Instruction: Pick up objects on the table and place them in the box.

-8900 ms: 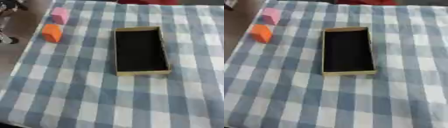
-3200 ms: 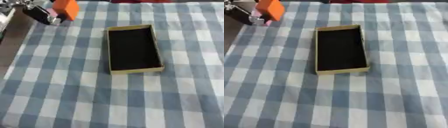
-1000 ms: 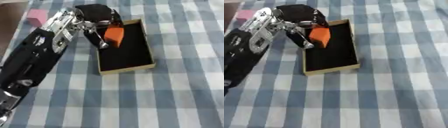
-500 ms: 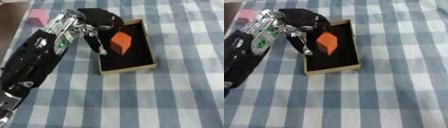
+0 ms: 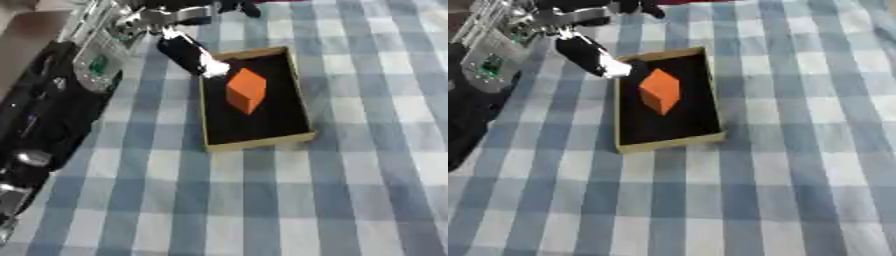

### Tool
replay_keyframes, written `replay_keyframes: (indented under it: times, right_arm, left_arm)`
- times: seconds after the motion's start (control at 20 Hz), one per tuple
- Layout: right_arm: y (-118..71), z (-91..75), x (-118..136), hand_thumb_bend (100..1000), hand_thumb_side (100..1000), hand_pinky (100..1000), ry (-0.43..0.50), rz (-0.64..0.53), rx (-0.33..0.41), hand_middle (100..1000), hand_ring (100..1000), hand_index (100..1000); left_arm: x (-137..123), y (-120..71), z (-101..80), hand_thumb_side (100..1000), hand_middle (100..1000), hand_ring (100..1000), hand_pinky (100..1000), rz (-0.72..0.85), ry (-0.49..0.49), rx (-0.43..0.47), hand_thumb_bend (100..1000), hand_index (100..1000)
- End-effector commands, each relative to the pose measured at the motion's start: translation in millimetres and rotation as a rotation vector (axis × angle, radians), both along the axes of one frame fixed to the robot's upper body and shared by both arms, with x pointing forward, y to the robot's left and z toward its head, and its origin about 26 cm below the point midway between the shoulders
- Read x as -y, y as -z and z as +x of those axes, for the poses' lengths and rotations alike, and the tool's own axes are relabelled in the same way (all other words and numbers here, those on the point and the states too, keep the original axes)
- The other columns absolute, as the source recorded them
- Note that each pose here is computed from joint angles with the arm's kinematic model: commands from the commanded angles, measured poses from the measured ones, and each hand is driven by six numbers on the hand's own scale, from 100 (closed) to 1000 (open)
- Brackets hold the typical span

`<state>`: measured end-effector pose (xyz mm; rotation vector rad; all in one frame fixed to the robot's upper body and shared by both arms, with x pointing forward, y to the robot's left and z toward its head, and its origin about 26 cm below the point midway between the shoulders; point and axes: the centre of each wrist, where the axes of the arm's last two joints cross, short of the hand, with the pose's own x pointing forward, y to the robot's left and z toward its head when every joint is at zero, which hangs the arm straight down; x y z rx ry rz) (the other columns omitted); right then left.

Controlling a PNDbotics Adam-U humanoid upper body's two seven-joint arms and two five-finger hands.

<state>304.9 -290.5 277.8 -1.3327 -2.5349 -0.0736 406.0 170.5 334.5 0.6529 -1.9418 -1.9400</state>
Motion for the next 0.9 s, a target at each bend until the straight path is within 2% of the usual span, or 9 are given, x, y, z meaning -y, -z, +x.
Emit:
replay_keyframes:
  times: [0.05, 0.3, 0.6, 0.75, 0.9]
  right_arm:
    - [-8.5, -5.0, 5.2, 100, 1000, 772, 0.023, -0.02, 0.035, 735, 739, 791]
    - [-6.3, -6.3, 9.9, 100, 1000, 772, 0.049, -0.026, 0.031, 736, 740, 792]
    - [-6.6, -6.7, 11.4, 100, 1000, 773, 0.058, -0.033, 0.03, 736, 740, 792]
    - [-8.0, -6.9, 11.7, 100, 1000, 774, 0.06, -0.037, 0.032, 736, 740, 792]
    - [-9.5, -6.9, 11.4, 100, 1000, 775, 0.059, -0.04, 0.033, 736, 740, 793]
  left_arm:
    - [-21.5, -24.3, -14.1, 492, 838, 919, 812, -0.03, -0.019, 0.048, 224, 933]
    - [-60.3, -35.0, -24.6, 410, 847, 930, 823, -0.041, -0.114, 0.078, 273, 925]
    - [-113.3, -38.6, -29.8, 364, 866, 952, 844, -0.01, -0.315, 0.126, 351, 924]
    - [-136.0, -38.4, -29.7, 355, 876, 959, 853, -0.004, -0.4, 0.146, 337, 919]
    - [-150.6, -41.1, -30.3, 321, 882, 962, 857, -0.029, -0.439, 0.162, 341, 919]
